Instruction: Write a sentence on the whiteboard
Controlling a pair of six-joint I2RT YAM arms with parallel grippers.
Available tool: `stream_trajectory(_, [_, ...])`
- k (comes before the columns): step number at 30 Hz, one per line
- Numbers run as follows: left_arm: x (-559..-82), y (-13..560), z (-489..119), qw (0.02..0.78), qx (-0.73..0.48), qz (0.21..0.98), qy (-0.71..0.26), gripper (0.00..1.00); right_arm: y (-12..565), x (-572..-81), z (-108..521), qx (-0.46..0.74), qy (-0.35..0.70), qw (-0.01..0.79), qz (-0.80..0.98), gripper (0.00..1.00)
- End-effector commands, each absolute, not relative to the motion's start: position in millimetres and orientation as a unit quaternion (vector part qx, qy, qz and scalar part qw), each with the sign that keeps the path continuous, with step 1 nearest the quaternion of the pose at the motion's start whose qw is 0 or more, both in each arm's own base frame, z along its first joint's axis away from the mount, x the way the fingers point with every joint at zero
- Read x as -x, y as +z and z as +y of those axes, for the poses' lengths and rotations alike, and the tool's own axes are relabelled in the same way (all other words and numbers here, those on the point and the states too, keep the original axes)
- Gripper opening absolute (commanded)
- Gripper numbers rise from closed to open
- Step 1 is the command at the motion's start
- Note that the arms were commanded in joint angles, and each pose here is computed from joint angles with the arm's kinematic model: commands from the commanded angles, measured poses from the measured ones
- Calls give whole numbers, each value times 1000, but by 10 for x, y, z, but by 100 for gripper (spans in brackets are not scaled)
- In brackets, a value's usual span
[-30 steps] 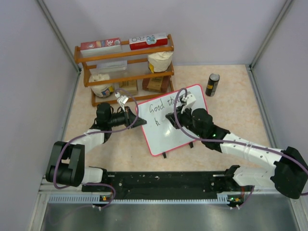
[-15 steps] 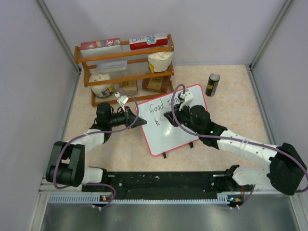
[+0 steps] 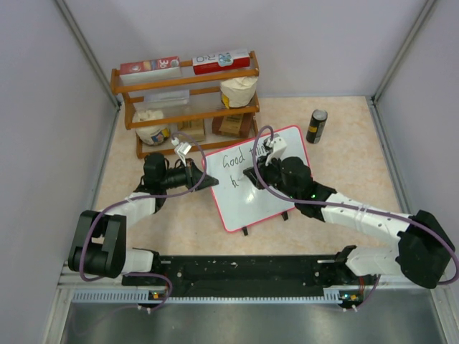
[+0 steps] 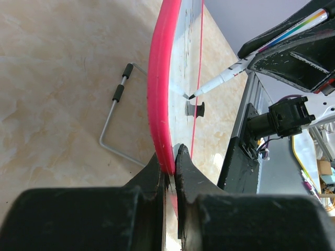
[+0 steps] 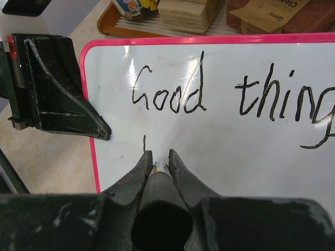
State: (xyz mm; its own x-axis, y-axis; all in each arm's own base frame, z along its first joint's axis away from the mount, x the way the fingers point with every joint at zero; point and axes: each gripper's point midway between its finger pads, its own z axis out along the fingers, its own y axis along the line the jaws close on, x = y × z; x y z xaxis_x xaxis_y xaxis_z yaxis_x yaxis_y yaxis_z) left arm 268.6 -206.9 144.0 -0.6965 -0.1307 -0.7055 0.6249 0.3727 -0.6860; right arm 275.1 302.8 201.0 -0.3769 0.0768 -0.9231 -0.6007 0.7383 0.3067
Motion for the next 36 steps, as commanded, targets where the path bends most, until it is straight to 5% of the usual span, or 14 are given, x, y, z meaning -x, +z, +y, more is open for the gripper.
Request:
stream_trajectory(1, [-2483,1007,-2071,343,-226,764,-498,0,2203,-2825,3100,167,335,549,747,0])
stream_trajectory(36, [-2482,1009,-2069,344,-226,764,-497,0,2181,-2866,2926,159,304,560,754,0])
